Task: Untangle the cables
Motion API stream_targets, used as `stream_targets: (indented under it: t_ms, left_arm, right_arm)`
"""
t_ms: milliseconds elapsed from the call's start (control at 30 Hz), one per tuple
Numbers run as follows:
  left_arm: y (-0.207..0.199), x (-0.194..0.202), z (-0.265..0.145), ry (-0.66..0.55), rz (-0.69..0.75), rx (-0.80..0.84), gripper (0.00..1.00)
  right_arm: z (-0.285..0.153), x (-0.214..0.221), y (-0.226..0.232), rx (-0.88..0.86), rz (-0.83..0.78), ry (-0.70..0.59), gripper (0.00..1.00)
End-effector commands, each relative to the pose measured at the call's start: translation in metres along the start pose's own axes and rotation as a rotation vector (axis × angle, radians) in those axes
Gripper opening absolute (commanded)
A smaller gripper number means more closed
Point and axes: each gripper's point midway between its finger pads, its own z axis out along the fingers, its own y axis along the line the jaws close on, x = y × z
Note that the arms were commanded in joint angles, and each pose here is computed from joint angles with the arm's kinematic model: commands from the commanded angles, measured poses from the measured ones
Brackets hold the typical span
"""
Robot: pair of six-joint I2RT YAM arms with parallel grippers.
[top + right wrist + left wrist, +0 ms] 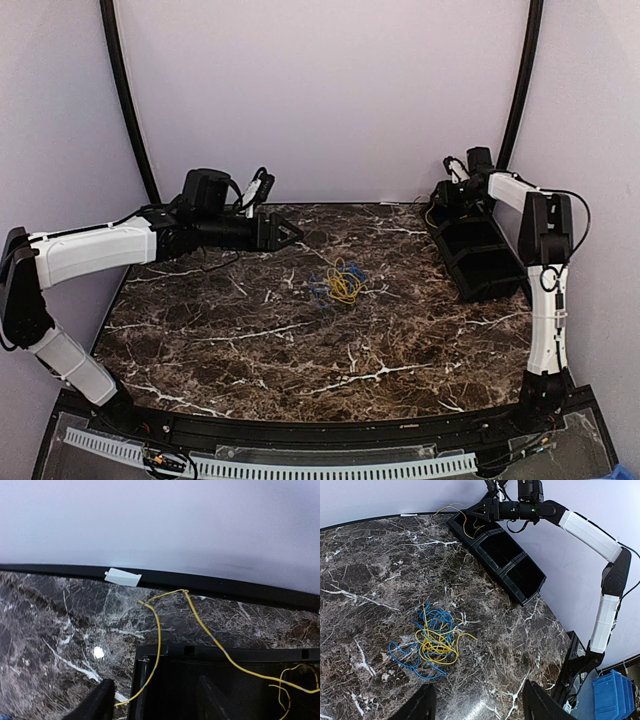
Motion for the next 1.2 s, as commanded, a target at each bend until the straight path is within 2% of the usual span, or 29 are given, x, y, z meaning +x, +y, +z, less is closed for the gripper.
stream_targets:
  t_ms: [0, 100, 300, 367, 500, 600, 633, 933, 1000, 1033, 1167]
  left_arm:
    - [-0.013, -0.006, -0.007, -0.027, 0.019, 0.037, 0.62]
    - [-0.013, -0.005, -0.006, -0.025, 0.013, 0.042, 0.62]
    - [-0.013, -0.006, -0.005, -0.026, 0.004, 0.047, 0.62]
    - [-0.013, -0.006, -0.004, -0.025, 0.004, 0.048, 0.62]
    - [-0.015, -0.006, -0.004, -0.025, 0.003, 0.052, 0.62]
    - [-0.015, -0.007, -0.004, -0.025, 0.003, 0.054, 0.62]
    - [-0.015, -0.007, -0.004, -0.025, 0.004, 0.056, 0.62]
    - [-0.014, -0.005, 0.000, -0.018, 0.002, 0.064, 0.62]
    - [-0.015, -0.004, 0.002, -0.015, 0.000, 0.067, 0.62]
    - [-0.015, -0.004, 0.002, -0.016, 0.000, 0.069, 0.62]
    - [-0.015, -0.003, 0.003, -0.013, -0.004, 0.071, 0.62]
  right_arm:
    - [0.008, 0.012, 0.011, -0.024, -0.007, 0.034, 0.49]
    - [0.012, 0.018, 0.012, -0.009, -0.006, 0.051, 0.40]
    - [0.018, 0.027, 0.016, -0.038, 0.031, 0.073, 0.31]
    - [0.018, 0.026, 0.015, -0.039, 0.043, 0.073, 0.23]
    - [0.013, 0.023, 0.014, -0.021, 0.051, 0.069, 0.17]
    - [0.009, 0.020, 0.016, -0.025, 0.051, 0.065, 0.02]
    - [0.006, 0.017, 0.017, -0.027, 0.049, 0.061, 0.00]
    - [-0.038, -0.012, 0.030, -0.069, 0.043, -0.025, 0.00]
    - [-0.034, -0.007, 0.031, -0.082, 0.048, -0.005, 0.22]
    - [-0.029, -0.002, 0.032, -0.088, 0.048, 0.012, 0.28]
    - [-0.007, 0.018, 0.034, -0.098, 0.028, 0.069, 0.33]
